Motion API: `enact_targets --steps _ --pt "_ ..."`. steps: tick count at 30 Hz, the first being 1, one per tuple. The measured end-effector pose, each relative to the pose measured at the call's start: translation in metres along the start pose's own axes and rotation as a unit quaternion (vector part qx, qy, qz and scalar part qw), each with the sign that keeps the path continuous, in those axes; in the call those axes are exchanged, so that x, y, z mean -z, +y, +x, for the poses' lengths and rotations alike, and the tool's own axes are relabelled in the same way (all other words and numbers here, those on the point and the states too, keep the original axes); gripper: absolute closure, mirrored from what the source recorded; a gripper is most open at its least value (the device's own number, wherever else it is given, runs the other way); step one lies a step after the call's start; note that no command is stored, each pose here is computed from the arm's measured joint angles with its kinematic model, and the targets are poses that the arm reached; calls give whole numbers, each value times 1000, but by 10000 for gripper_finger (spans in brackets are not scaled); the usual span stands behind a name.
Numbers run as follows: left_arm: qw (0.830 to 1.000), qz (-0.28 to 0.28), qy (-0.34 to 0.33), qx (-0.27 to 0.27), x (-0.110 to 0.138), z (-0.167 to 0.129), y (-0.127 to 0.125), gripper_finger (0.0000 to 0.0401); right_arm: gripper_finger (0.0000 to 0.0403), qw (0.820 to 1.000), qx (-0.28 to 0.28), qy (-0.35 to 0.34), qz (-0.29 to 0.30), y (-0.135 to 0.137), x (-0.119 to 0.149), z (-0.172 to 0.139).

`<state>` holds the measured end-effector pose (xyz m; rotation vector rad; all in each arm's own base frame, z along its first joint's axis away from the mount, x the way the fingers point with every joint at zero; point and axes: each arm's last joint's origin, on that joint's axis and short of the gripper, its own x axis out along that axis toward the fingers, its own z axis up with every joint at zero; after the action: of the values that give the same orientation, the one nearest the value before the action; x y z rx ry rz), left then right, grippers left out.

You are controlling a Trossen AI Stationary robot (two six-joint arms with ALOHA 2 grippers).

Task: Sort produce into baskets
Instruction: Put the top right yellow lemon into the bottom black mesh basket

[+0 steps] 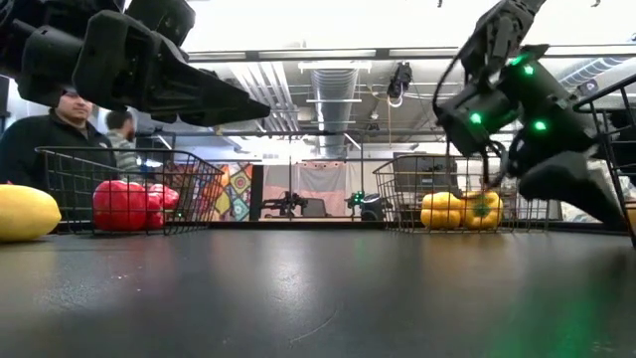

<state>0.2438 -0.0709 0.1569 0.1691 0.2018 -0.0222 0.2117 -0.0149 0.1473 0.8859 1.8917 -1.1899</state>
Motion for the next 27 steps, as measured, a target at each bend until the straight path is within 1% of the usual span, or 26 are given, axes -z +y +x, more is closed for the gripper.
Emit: enact_targets --steps 4,8,12,16,19,24,27 --pt "1000 0 0 0 0 0 0 52 3 998 -49 -25 7 4 2 -20" --pt "1000 -2 0 0 0 0 0 52 3 996 -72 -59 11 3 5 -43" --pt "1000 -3 0 0 0 0 0 52 3 995 -63 -69 17 0 6 -51" --pt "1000 -4 1 0 0 0 0 52 3 996 -53 -62 22 -2 7 -48" --pt "1000 -3 1 0 0 0 0 52 3 998 -49 -50 -1 -1 11 -44" --pt "1000 -3 2 0 0 0 0 52 3 995 -54 -44 -69 3 19 -44" --pt "1000 -4 2 0 0 0 0 52 3 993 -60 -25 -101 5 24 -44"
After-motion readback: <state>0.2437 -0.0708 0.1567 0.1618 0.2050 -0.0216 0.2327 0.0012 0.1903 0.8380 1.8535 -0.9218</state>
